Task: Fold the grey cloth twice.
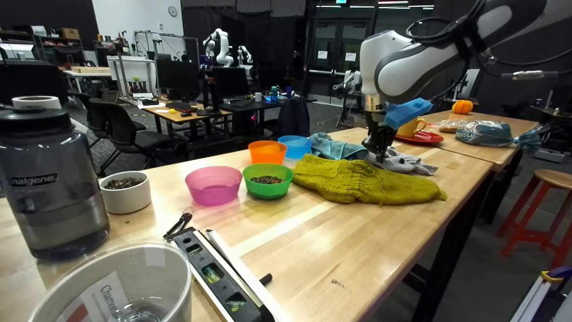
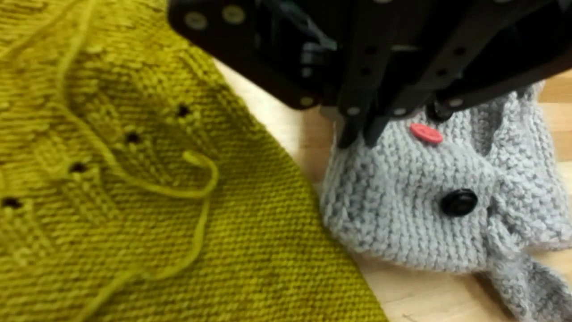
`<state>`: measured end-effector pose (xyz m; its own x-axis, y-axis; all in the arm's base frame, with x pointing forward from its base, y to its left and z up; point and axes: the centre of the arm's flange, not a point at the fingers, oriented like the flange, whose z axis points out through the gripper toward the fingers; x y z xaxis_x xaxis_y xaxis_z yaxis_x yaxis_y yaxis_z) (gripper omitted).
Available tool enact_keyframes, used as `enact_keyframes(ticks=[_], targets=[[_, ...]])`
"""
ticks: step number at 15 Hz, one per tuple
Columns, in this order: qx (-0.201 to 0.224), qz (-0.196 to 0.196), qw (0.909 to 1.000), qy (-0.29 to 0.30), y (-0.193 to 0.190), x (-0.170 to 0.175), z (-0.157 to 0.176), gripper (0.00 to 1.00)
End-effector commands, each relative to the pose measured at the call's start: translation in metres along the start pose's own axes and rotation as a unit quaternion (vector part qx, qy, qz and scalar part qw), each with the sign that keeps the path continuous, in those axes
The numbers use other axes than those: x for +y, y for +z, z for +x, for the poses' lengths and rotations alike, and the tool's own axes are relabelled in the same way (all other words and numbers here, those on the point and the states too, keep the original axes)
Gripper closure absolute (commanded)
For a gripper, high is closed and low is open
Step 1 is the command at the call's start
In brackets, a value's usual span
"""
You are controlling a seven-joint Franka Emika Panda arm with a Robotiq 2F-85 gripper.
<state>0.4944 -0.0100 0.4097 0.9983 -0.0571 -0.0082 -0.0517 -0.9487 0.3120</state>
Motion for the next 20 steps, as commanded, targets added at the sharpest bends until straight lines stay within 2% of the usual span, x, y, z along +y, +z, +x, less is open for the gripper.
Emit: enact_keyframes(ticks=[1,3,8,14,20], targets=[[0.022,0.033,0.9989,-0.023,-0.031,0.000,-0.018,0.99],[0.026,0.059,0.9976,-0.026,-0.037,0.012,-0.022,0.99],[0.032,0.111,0.9932,-0.012,-0.037,0.068,-0.030,0.99],[0.025,0.134,0.9903,0.026,-0.016,0.144,-0.036,0.99],[0.019,0.144,0.9877,0.058,0.000,0.202,-0.042,0.99]])
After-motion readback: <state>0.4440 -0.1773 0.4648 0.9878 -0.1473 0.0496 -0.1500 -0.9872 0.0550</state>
